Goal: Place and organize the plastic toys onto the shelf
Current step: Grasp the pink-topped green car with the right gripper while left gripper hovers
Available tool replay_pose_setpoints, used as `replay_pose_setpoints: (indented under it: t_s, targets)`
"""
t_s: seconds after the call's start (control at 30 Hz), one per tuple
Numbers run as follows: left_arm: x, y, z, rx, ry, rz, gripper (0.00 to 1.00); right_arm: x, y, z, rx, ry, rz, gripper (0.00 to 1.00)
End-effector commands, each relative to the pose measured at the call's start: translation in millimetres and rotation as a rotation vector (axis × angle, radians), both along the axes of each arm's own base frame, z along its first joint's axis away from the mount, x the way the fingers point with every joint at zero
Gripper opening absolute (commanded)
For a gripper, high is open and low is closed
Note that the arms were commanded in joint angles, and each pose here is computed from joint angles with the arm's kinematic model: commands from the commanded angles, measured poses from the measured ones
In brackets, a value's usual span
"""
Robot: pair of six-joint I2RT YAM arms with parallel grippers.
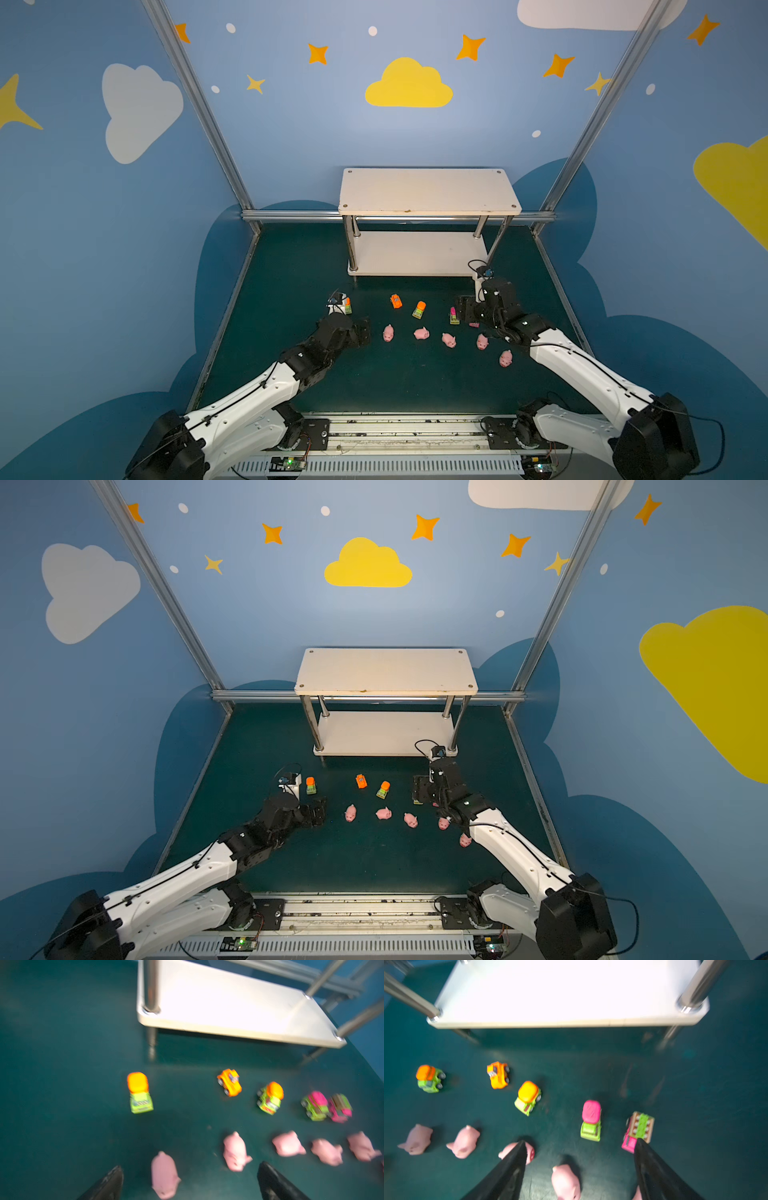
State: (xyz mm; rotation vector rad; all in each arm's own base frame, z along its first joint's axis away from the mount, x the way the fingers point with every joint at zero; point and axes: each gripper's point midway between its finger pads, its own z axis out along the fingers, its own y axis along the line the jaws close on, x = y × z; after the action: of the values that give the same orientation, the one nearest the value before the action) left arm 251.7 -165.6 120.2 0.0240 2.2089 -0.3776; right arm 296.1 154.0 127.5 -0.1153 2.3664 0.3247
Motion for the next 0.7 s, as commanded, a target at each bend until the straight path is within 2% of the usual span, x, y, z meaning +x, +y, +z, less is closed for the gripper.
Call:
replay_pose_setpoints:
  t_s: [0.0, 0.07, 0.17, 0.3, 0.67]
  targets:
    - [-9, -6, 1, 0.022, 0.007, 0.002, 1.0, -2, 13, -18, 0.059, 0.061, -0.017, 0.74]
    - [-16, -15, -5, 0.032, 0.02, -0.032, 1.0, -5, 17, -29, 0.053, 0.1, -0.006, 0.66]
    - [-22, -24, -14, 0.058, 0.04, -0.068, 1.0, -20, 20, -51, 0.025, 0.154, 0.024, 0.61]
    - [-24, -33, -25, 0.079, 0.061, -0.093, 1.0, -23, 10, -59, -0.012, 0.134, -0.009, 0.61]
    - [-17, -76, -30, 0.146, 0.092, -0.206, 1.0, -4, 7, -76, -0.087, 0.151, -0.046, 0.62]
